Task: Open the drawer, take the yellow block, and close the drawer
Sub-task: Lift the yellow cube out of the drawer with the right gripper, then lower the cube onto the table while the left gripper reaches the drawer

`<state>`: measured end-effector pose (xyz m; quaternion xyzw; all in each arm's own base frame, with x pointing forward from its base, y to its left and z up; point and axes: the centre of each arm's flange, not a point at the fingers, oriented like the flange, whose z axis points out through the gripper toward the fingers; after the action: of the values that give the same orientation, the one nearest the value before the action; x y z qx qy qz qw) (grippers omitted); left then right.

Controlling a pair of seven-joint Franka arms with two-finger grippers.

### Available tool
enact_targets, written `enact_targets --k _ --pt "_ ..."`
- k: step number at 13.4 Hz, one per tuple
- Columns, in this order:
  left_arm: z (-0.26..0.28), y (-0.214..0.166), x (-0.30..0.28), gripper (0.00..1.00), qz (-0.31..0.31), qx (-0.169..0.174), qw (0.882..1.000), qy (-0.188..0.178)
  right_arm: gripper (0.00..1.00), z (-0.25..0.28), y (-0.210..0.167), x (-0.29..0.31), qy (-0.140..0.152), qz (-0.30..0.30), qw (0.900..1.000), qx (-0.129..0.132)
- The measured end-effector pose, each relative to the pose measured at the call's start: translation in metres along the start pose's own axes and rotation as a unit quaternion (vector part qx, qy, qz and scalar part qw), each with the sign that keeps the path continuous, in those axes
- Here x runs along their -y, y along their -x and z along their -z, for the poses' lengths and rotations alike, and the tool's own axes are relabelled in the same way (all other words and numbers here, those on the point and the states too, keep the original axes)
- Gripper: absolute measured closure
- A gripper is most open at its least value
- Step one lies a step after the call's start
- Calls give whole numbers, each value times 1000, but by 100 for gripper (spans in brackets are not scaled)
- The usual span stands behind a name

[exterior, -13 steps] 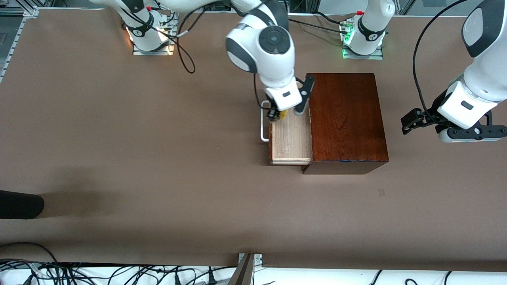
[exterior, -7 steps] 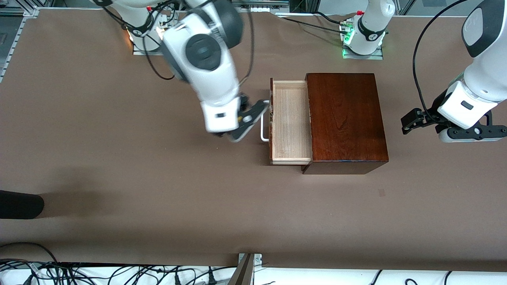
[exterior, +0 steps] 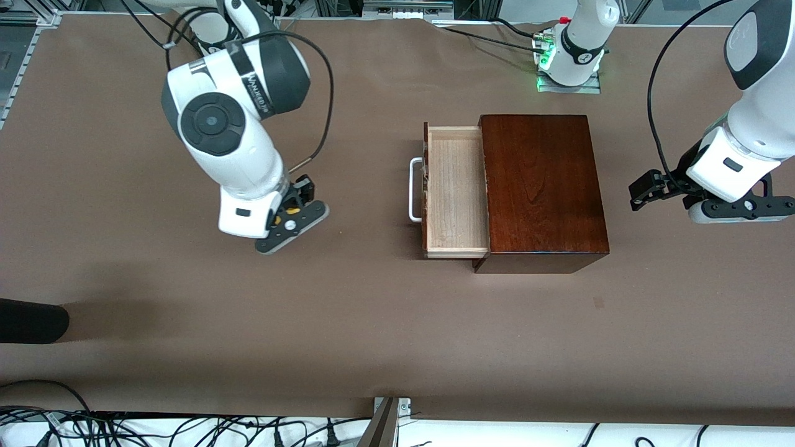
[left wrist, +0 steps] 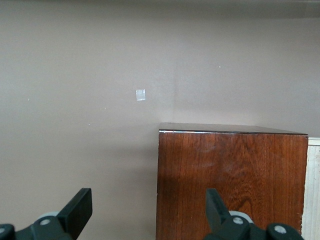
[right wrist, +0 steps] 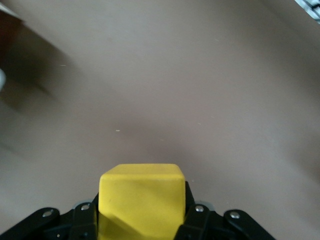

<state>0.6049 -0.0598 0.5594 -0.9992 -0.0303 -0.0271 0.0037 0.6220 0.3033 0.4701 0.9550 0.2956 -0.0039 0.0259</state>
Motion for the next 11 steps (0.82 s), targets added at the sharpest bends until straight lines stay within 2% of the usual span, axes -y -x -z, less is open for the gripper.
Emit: enact_targets --k 3,6,9,11 --pt "7 -2 4 0 4 -7 1000 1 44 -52 58 -44 9 -53 999 -6" --pt "5 -5 10 0 10 -7 1000 0 44 -105 123 -85 11 -121 993 -15" --pt "-12 -11 2 0 7 4 1000 0 44 -166 187 -120 19 -173 983 -55" --pt "-19 -13 0 0 4 9 1000 0 44 -207 226 -132 28 -200 977 -72"
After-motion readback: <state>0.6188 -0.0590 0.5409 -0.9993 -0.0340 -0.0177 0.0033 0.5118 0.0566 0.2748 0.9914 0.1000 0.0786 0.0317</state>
